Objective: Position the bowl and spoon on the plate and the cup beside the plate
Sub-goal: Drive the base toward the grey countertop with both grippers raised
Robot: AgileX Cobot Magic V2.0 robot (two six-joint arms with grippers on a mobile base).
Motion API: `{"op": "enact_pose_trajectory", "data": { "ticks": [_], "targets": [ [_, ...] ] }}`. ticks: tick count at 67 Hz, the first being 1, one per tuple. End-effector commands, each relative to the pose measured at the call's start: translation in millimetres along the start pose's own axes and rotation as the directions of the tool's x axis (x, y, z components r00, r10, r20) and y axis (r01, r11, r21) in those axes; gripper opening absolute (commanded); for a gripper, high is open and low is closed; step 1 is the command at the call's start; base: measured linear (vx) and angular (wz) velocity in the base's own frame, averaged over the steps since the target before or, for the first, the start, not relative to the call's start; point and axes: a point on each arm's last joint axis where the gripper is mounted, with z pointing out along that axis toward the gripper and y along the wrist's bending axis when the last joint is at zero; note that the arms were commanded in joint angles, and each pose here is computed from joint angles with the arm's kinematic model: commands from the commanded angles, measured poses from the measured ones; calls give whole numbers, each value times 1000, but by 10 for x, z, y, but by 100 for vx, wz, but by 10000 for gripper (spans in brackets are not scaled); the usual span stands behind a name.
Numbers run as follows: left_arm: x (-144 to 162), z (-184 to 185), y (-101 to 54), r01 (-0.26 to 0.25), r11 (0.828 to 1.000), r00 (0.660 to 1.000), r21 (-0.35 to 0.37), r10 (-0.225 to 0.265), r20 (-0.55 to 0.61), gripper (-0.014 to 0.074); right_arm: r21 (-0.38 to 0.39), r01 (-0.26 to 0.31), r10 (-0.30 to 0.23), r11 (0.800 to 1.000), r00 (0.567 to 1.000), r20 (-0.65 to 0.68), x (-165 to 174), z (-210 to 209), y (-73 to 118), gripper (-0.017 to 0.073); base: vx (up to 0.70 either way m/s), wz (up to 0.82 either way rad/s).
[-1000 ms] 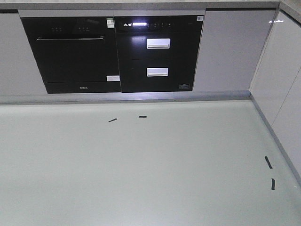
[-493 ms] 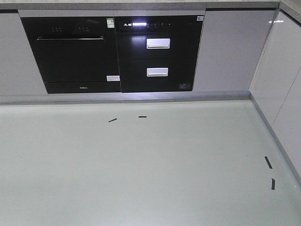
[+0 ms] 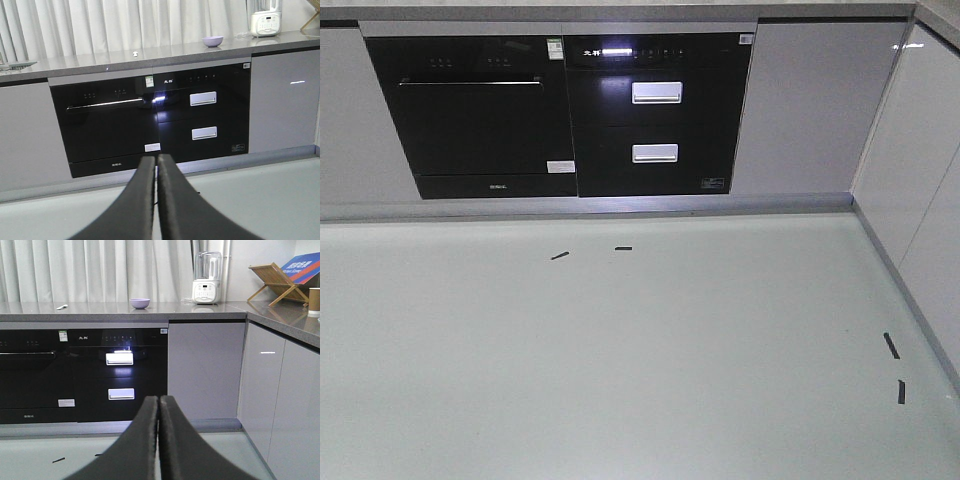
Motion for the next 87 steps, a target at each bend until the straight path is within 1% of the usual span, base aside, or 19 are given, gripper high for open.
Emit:
{"op": "enact_pose_trajectory", "data": {
  "ticks": [1,87],
  "targets": [
    [-95,-11,-13,11,1000,996,16,-12,86,-6,8,8,-8,1000,997,81,-62,-8,-5,-6,1,1],
    [-95,-11,-13,11,1000,996,16,-12,86,-6,8,8,-8,1000,997,81,-62,-8,-5,-6,7,0]
  ]
}}
